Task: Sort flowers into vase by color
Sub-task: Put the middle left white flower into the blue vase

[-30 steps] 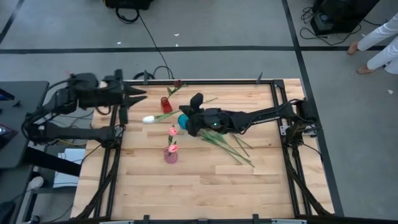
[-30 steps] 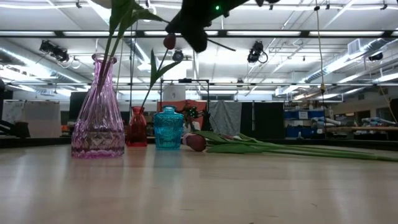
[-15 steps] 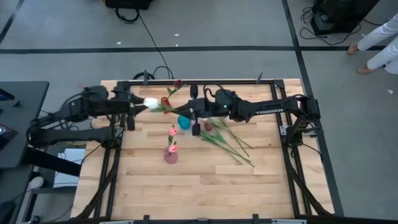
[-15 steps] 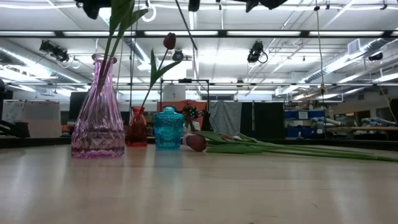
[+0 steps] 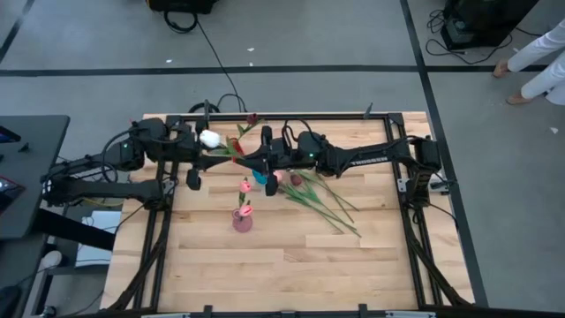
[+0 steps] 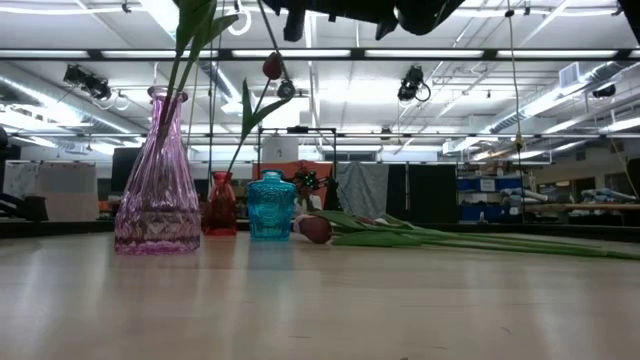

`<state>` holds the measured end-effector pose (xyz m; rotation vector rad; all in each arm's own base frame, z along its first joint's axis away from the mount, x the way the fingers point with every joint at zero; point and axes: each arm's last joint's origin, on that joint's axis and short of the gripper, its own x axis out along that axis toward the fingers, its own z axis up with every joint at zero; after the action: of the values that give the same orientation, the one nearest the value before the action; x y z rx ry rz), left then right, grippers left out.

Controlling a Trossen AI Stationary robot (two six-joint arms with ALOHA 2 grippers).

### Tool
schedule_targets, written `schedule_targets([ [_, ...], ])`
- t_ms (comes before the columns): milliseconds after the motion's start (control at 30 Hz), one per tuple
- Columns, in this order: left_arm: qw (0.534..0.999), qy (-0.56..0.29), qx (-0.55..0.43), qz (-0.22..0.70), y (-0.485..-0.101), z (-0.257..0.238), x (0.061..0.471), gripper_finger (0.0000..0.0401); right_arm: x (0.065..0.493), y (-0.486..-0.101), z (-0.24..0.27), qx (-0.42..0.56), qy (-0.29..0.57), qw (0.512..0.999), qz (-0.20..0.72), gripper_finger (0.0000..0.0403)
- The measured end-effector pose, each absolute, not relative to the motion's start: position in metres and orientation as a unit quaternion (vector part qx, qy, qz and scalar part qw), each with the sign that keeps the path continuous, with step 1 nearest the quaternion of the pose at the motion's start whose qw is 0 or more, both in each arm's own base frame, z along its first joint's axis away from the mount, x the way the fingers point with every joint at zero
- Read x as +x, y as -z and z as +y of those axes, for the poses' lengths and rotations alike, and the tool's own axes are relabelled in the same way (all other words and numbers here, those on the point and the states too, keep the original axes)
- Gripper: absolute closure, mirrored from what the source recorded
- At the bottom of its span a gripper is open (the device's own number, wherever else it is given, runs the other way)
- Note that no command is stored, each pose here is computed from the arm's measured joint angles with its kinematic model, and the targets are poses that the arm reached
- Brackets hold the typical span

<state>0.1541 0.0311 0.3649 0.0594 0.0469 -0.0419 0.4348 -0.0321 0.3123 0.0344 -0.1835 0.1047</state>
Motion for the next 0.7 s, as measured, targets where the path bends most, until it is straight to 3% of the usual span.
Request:
schedule_targets([
  [300,0.996,0.028,0.033,0.074,-0.353,0.033,0.162,0.0316,0.433,-0.323,-0.032,0.001,-0.052,0.989,-0.140,0.0388],
  [700,0.998,0.018,0.054,0.040,-0.349,0.044,0.201,0.0316,0.432,-0.332,-0.039,-0.001,-0.045,0.987,-0.156,0.0388],
])
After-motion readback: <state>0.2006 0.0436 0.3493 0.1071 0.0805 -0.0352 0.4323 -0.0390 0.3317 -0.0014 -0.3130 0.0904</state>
